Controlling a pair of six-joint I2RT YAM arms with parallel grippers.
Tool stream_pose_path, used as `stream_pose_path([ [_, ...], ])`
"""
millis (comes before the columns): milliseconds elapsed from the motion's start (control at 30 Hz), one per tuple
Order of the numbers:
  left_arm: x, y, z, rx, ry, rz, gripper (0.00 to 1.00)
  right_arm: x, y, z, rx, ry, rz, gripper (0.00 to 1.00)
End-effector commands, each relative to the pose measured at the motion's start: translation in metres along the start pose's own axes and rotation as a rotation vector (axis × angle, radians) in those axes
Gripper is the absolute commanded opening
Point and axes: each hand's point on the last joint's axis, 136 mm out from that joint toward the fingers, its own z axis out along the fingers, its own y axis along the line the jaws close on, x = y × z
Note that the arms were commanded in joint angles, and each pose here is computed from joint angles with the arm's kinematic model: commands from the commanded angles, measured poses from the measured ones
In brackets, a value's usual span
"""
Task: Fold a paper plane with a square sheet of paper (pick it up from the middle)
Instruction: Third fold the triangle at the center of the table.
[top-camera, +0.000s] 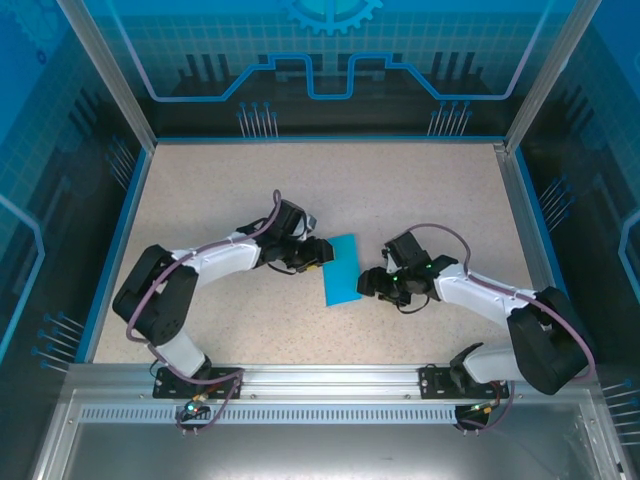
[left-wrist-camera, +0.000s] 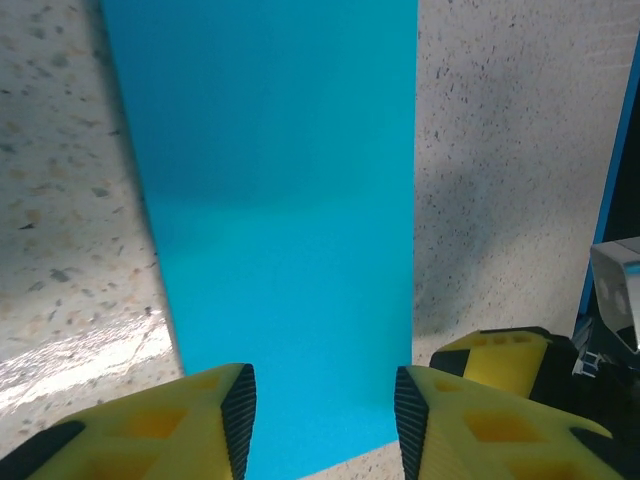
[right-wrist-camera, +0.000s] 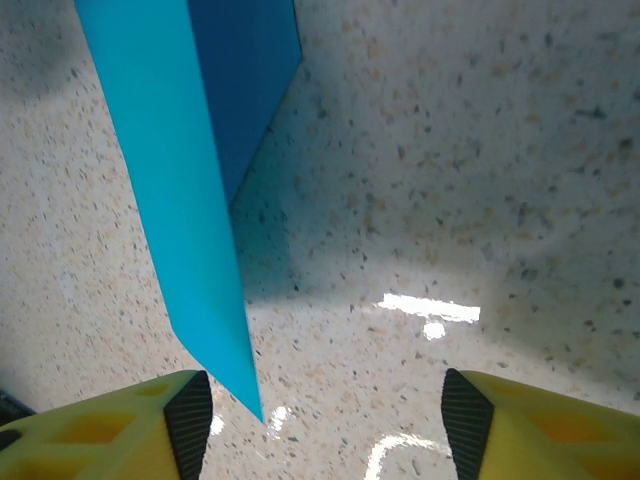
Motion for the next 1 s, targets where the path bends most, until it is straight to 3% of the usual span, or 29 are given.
stream_pose_path([
  [0,-0.003,-0.016,0.004,0.046,0.015,0.003,0.42,0.003,0.008,0.0,-0.073,0.01,0.049,0.58],
  [200,-0.002,-0.01,0.013,0.028,0.034,-0.008,0.4,0.008,0.019,0.008,-0.139,0.042,0.057,0.4],
  [467,0.001,-0.001,0.021,0.008,0.055,-0.022,0.39,0.009,0.02,0.009,-0.14,0.036,0.059,0.32],
  [800,0.001,0.002,0.025,0.005,0.062,-0.022,0.38,0.017,0.021,0.013,-0.143,0.067,0.066,0.29],
  [967,0.002,0.003,0.03,0.003,0.074,-0.024,0.38,0.014,0.023,0.01,-0.148,0.042,0.071,0.14],
])
